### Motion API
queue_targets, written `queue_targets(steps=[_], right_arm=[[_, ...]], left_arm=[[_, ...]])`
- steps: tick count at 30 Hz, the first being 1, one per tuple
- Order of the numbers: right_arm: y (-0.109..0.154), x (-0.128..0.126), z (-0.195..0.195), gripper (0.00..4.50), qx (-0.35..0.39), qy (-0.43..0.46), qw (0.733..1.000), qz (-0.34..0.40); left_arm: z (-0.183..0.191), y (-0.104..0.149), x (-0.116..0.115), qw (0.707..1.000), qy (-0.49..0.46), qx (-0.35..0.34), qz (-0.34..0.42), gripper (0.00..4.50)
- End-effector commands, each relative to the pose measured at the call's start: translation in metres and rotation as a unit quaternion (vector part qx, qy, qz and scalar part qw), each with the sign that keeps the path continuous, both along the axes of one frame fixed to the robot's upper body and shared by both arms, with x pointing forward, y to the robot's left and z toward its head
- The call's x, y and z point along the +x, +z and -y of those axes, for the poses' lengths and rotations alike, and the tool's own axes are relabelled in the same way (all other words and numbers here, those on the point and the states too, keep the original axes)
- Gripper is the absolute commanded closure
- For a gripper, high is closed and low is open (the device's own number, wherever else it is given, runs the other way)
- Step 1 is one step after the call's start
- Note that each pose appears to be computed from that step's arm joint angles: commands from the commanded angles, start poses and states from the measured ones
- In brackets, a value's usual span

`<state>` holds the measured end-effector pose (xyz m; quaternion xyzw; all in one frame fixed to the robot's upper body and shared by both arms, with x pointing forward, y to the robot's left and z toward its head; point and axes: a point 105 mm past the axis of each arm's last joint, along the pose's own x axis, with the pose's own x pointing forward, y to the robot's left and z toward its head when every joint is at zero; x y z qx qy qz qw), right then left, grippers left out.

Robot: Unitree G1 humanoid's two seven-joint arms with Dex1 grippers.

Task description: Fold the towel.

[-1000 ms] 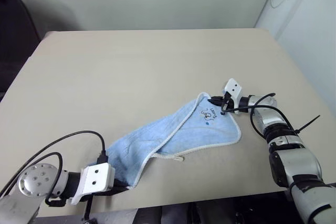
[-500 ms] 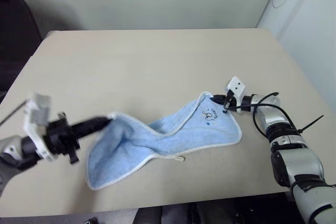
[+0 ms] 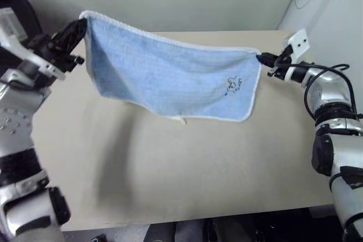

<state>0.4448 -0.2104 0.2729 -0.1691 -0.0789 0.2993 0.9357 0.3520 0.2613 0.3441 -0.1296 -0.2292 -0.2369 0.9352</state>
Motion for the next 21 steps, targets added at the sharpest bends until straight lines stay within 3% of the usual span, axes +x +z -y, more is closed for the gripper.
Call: queue_targets(steps=[1,5,10,16,21], right_arm=[[0.047,-0.005,0.012,4.5,0.009,-0.022,0.997,0.071],[0.073,-0.017,0.027,4.5,0.017,-0.017,0.995,0.097],[0.063,-0.039,0.031,4.5,0.02,0.074,0.995,0.063],[-0.022,-0.074,0.035,4.5,-0.052,0.153,0.983,-0.093],[-0.076,-0.114,0.043,4.5,-0.08,0.189,0.954,-0.219]], left_arm=[[-0.007,0.025,0.006,0.998,0.028,0.004,0.056,4.48],[-0.014,0.023,0.007,0.998,0.031,0.022,0.059,4.48],[-0.02,-0.023,-0.018,0.995,0.002,0.096,0.0,4.48],[-0.008,-0.094,-0.074,0.977,-0.068,0.173,-0.107,4.48],[0.009,-0.134,-0.116,0.962,-0.123,0.156,-0.187,4.48]])
